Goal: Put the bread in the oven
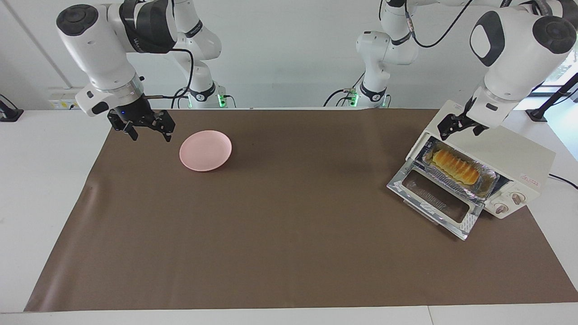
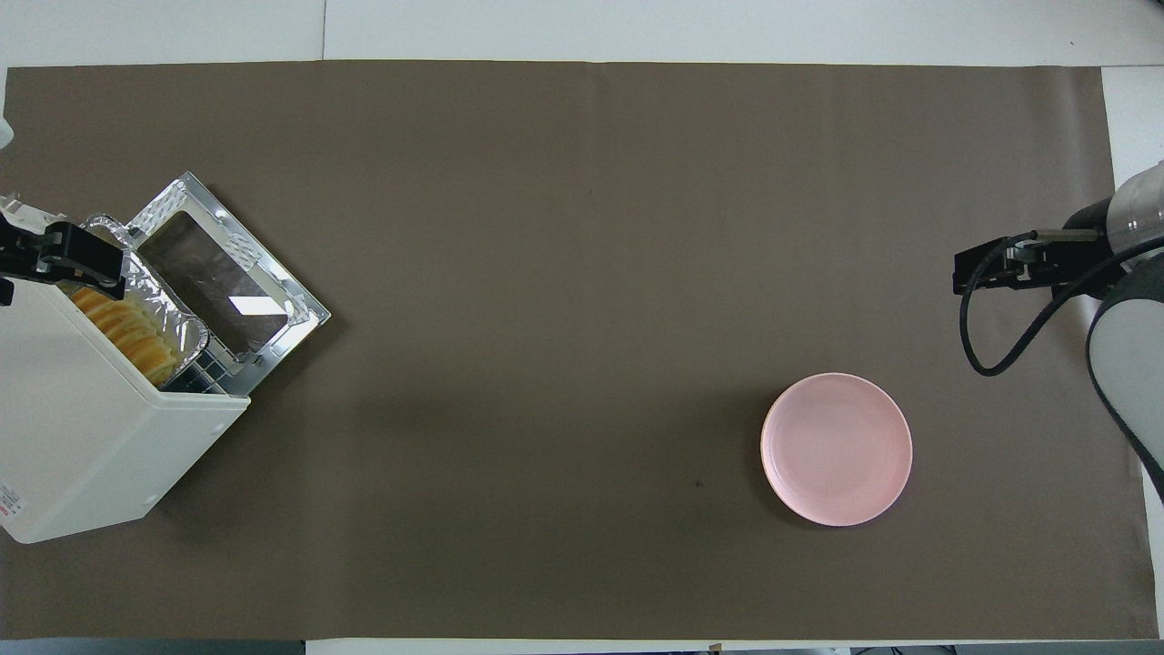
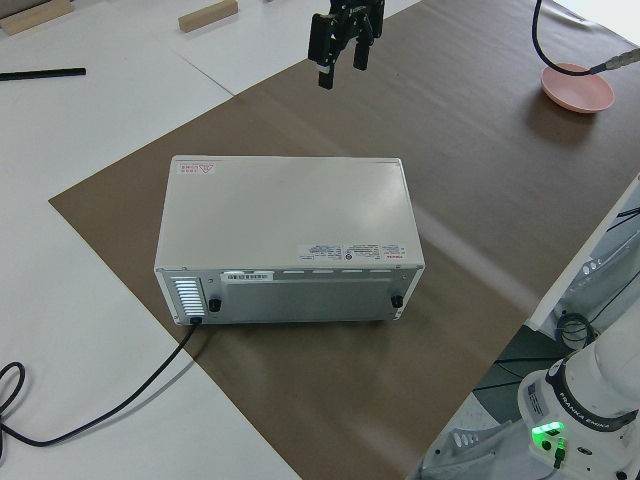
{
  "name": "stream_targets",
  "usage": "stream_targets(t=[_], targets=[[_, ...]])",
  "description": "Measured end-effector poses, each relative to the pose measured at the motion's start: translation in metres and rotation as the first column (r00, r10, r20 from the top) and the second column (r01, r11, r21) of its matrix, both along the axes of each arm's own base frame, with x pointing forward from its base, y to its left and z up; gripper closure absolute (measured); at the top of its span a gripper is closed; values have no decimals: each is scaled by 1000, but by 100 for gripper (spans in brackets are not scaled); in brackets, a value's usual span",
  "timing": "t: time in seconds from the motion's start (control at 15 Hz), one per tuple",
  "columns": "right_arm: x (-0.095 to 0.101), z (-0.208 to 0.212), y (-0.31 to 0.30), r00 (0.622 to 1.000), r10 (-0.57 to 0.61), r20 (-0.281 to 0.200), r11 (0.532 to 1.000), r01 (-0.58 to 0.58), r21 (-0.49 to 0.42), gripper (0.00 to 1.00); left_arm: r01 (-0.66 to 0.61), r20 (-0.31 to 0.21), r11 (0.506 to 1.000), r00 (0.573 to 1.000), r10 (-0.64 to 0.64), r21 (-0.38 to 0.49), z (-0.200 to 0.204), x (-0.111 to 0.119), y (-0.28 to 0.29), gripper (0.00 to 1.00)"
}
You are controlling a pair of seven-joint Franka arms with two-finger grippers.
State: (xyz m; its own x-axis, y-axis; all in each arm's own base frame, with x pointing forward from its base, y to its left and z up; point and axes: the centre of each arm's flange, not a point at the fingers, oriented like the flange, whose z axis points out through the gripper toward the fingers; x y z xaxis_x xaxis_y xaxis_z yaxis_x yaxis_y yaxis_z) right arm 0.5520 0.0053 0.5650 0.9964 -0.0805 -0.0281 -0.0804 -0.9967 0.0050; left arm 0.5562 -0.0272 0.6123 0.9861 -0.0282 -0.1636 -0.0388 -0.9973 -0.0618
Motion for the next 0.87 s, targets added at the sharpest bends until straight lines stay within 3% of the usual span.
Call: stream_targets(t=[0.53, 0.87], targets=[[0, 0, 0, 1000, 0, 0, 1000, 0, 0, 0, 23, -38, 999, 999, -24, -22, 2, -28, -5, 0], [0, 0, 0, 1000, 0, 0, 1000, 0, 0, 0, 39, -18, 998, 999, -40, -53, 5, -32, -13, 0]])
